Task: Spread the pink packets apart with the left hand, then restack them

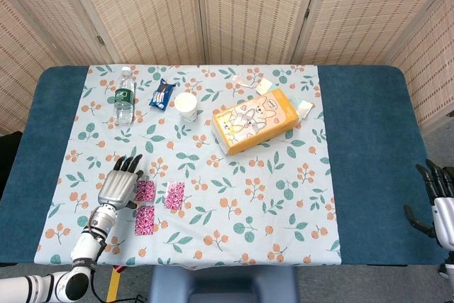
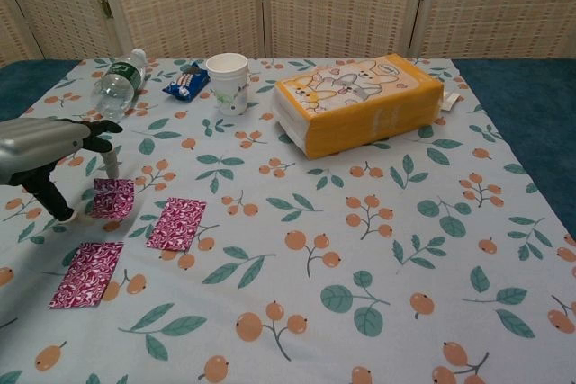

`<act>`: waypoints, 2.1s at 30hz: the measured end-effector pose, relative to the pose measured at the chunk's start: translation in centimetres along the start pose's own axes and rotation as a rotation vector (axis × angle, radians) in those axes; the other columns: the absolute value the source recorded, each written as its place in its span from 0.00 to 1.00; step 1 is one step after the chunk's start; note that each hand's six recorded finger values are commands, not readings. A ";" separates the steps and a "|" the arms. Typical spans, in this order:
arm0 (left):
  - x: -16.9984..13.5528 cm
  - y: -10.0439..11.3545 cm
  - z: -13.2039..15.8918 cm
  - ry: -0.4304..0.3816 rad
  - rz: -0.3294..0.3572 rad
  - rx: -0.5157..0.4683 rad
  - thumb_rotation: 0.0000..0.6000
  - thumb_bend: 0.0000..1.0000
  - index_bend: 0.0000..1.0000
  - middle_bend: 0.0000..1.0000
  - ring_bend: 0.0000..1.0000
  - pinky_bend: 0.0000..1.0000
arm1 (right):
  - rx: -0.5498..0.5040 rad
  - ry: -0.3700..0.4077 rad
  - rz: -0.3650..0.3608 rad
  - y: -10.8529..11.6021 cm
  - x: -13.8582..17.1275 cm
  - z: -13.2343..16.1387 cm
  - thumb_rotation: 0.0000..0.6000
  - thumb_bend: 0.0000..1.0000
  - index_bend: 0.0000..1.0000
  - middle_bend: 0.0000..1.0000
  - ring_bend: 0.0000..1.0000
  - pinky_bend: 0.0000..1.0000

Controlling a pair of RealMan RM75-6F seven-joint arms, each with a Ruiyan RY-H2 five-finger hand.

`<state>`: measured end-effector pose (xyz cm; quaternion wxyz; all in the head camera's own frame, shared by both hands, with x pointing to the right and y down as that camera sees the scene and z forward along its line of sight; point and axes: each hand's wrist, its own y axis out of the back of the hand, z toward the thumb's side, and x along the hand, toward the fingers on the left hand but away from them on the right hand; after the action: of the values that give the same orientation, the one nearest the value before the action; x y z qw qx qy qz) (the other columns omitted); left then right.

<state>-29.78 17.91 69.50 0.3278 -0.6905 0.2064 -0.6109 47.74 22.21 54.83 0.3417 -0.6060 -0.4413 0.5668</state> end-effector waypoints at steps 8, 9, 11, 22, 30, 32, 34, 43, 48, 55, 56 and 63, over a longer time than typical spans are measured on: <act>-2.2 0.2 0.3 -0.026 0.023 -0.002 1.00 0.22 0.38 0.01 0.00 0.00 | -0.004 -0.002 0.004 -0.2 -0.1 -0.2 1.00 0.39 0.04 0.03 0.00 0.00; -2.4 0.2 0.4 -0.028 0.025 -0.002 1.00 0.22 0.37 0.01 0.00 0.00 | -0.005 -0.001 0.004 -0.2 -0.1 -0.2 1.00 0.39 0.04 0.03 0.00 0.00; -2.7 0.2 0.6 -0.033 0.026 -0.005 1.00 0.22 0.37 0.01 0.00 0.00 | -0.006 0.000 0.004 -0.2 -0.1 -0.2 1.00 0.39 0.04 0.03 0.00 0.00; -3.1 -0.1 3.1 -0.077 0.022 -0.004 1.00 0.22 0.36 0.02 0.00 0.00 | -0.011 -0.004 0.005 -0.3 -0.1 -0.5 1.00 0.39 0.04 0.03 0.00 0.00; -1.4 0.1 5.8 -0.093 0.005 -0.005 1.00 0.22 0.35 0.01 0.00 0.00 | -0.014 -0.015 0.003 -0.2 0.1 -0.9 1.00 0.39 0.04 0.03 0.00 0.00; -0.9 0.1 6.5 -0.094 -0.003 -0.005 1.00 0.21 0.34 0.01 0.00 0.00 | -0.015 -0.016 0.003 -0.2 0.1 -0.9 1.00 0.39 0.04 0.03 0.00 0.00; -0.5 0.1 7.1 -0.095 -0.009 -0.002 1.00 0.22 0.34 0.02 0.00 0.00 | -0.015 -0.017 0.004 -0.3 0.1 -1.0 1.00 0.39 0.04 0.03 0.00 0.00; 1.0 -0.3 8.7 -0.075 -0.040 0.020 1.00 0.21 0.32 0.02 0.00 0.00 | -0.016 -0.024 0.003 -0.2 0.2 -1.2 1.00 0.39 0.04 0.03 0.00 0.00; 1.2 -0.4 8.7 -0.059 -0.044 0.030 1.00 0.21 0.30 0.01 0.00 0.00 | -0.017 -0.022 0.002 -0.2 0.2 -1.2 1.00 0.39 0.04 0.03 0.00 0.00; 1.3 -0.7 8.7 -0.052 -0.060 0.044 1.00 0.21 0.27 0.01 0.00 0.00 | -0.018 -0.023 0.001 -0.1 0.2 -1.2 1.00 0.39 0.04 0.03 0.00 0.00; 1.3 -0.7 8.7 -0.051 -0.063 0.044 1.00 0.21 0.26 0.01 0.00 0.00 | -0.018 -0.023 0.001 -0.1 0.2 -1.2 1.00 0.39 0.04 0.03 0.00 0.00; 1.4 -1.1 8.5 -0.037 -0.079 0.048 1.00 0.21 0.25 0.01 0.00 0.00 | -0.018 -0.027 0.001 -0.2 0.2 -1.3 1.00 0.39 0.04 0.03 0.00 0.00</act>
<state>-21.31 19.39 70.96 0.3236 -0.7014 0.1579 -0.6151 49.03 22.62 55.05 0.3296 -0.6016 -0.4507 0.5712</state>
